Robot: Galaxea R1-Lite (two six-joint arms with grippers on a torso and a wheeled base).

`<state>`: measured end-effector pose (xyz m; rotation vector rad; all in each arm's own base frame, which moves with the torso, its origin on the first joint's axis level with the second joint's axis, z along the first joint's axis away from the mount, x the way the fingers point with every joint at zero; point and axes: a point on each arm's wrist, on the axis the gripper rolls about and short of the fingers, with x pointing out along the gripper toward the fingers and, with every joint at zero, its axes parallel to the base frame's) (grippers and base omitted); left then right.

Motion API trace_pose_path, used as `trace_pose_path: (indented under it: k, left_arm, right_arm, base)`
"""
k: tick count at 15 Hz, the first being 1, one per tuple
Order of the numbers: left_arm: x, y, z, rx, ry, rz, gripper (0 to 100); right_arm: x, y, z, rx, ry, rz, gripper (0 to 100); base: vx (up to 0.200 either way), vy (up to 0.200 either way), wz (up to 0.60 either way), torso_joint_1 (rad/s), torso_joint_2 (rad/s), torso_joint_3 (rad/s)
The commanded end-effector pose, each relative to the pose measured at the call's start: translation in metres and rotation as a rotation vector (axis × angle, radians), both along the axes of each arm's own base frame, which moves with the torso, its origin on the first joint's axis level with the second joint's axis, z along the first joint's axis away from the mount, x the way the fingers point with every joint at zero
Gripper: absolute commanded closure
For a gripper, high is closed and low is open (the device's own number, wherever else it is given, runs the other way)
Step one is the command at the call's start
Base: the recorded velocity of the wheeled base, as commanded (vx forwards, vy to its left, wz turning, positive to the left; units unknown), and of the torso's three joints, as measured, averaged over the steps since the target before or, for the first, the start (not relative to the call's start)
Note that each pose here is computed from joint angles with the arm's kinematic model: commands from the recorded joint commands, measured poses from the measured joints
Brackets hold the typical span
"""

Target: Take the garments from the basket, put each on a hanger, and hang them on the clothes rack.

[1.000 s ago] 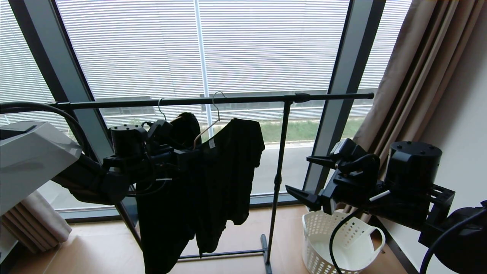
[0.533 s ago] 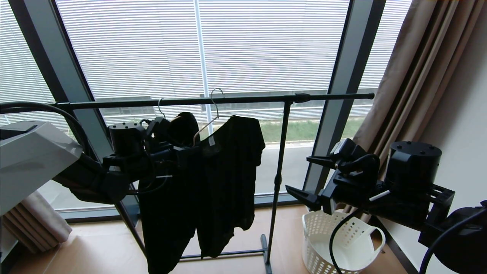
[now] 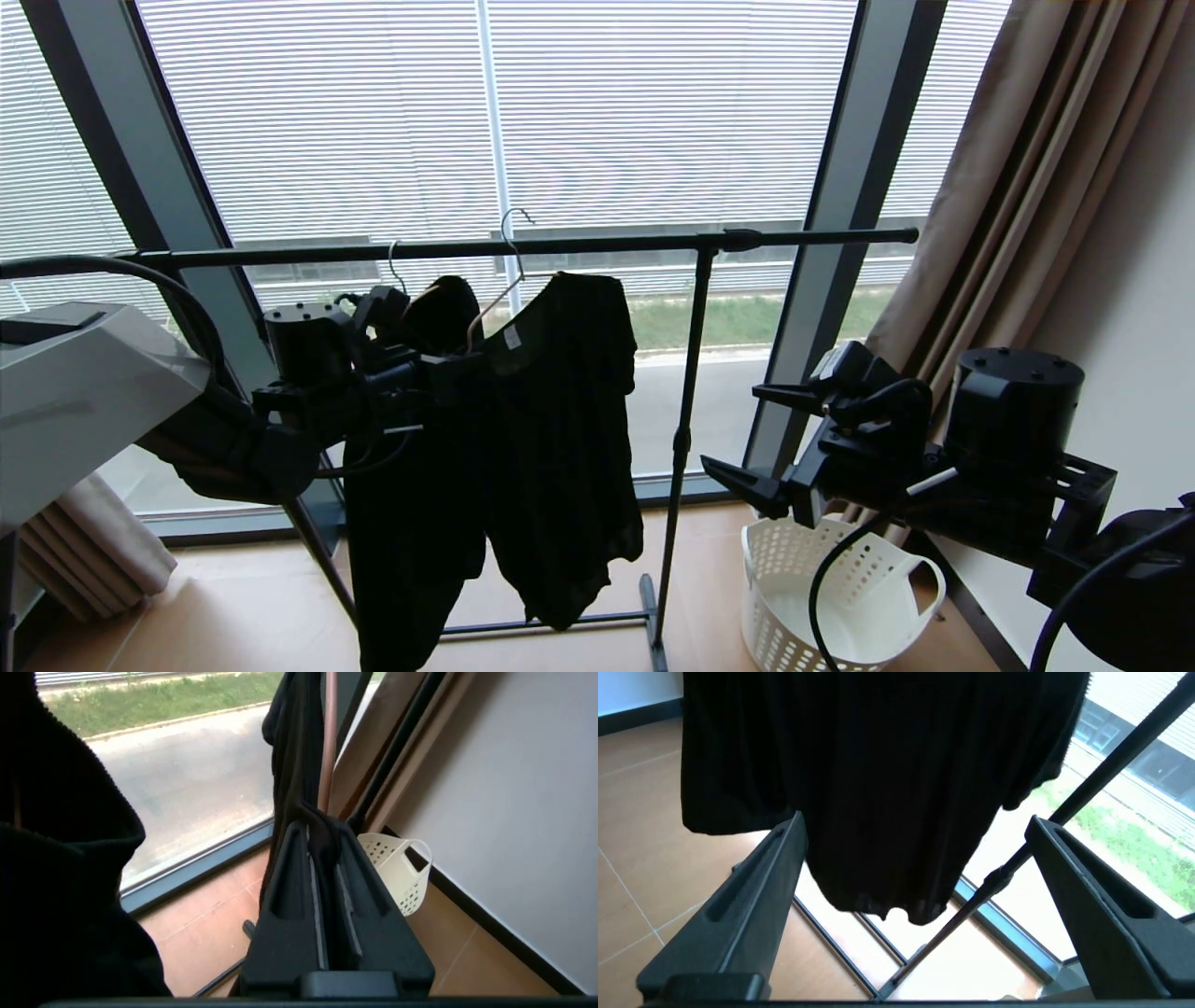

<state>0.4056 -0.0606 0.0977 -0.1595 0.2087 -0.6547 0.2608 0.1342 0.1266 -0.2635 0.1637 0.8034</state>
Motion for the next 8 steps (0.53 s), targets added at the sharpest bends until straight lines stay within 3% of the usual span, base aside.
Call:
trace_pose_path:
  k: [1, 8]
  left_arm:
    - [0.0007, 0.0, -0.0055, 0.001, 0.014, 0.0, 100]
    - [-0.0045, -0.0007, -0.0106, 0.008, 0.036, -0.003, 100]
  right_arm:
    - [-0.0004, -0.0001, -0.0001, -0.001, 0.0, 0.001, 0]
    - [0.0002, 0.0002, -0.0007, -0.001, 0.001, 0.001, 0]
  base:
    - [0.0, 0.0, 0.0, 0.0, 0.0, 0.0]
    - [0.0, 0.0, 0.0, 0.0, 0.0, 0.0]
